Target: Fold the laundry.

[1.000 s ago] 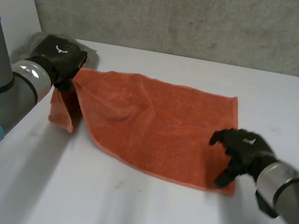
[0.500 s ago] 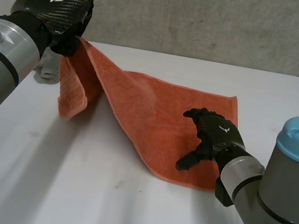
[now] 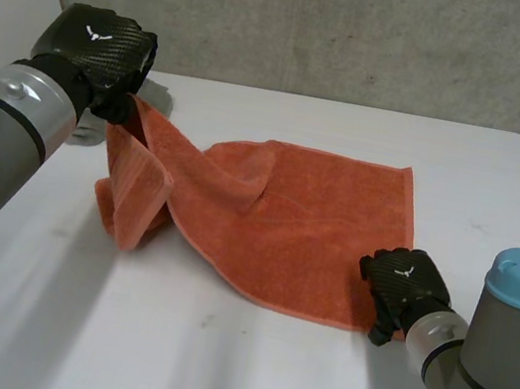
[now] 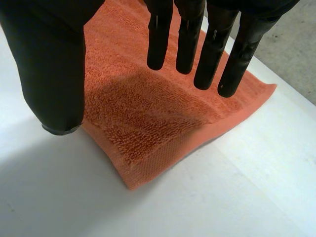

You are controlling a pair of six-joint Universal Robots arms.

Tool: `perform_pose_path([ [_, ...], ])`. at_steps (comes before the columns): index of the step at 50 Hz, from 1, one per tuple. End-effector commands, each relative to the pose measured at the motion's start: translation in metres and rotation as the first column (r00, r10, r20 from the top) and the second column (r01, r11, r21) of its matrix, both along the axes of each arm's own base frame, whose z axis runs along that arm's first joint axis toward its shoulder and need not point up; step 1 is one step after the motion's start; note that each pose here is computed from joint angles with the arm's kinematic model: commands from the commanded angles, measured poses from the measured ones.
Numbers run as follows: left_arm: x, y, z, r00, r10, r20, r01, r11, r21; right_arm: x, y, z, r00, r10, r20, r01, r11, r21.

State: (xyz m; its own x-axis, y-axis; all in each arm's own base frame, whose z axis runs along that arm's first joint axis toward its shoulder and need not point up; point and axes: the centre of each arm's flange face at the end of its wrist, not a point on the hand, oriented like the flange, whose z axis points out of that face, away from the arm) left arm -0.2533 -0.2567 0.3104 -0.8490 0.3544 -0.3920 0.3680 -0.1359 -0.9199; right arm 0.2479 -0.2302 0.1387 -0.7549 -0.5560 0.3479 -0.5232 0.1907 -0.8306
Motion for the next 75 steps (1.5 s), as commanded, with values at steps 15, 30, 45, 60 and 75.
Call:
perform_pose_path([
  [15,-0.001,-0.003,-0.005,1.000,0.001,0.003,-0.001,1.000,0.009,-0.001,-0.013,-0.020,1.000,-0.007,-0.018,0.008,1.000,0.019],
  [30,0.000,-0.004,-0.007,1.000,0.003,0.005,-0.003,1.000,0.012,0.003,-0.030,-0.023,0.999,-0.002,-0.036,0.002,1.000,-0.018],
  [45,0.000,-0.004,-0.007,1.000,0.003,0.005,-0.003,1.000,0.012,0.009,-0.050,-0.018,1.000,-0.006,-0.026,0.005,0.998,-0.057],
  [60,0.012,-0.013,-0.021,0.999,0.043,0.031,-0.044,0.998,0.050,-0.007,-0.069,0.041,0.998,-0.058,-0.034,0.051,0.982,-0.182],
  [75,0.034,0.000,-0.067,0.987,0.065,0.150,-0.099,0.968,0.230,-0.072,-0.037,0.182,0.953,-0.144,-0.265,0.094,0.977,-0.192],
])
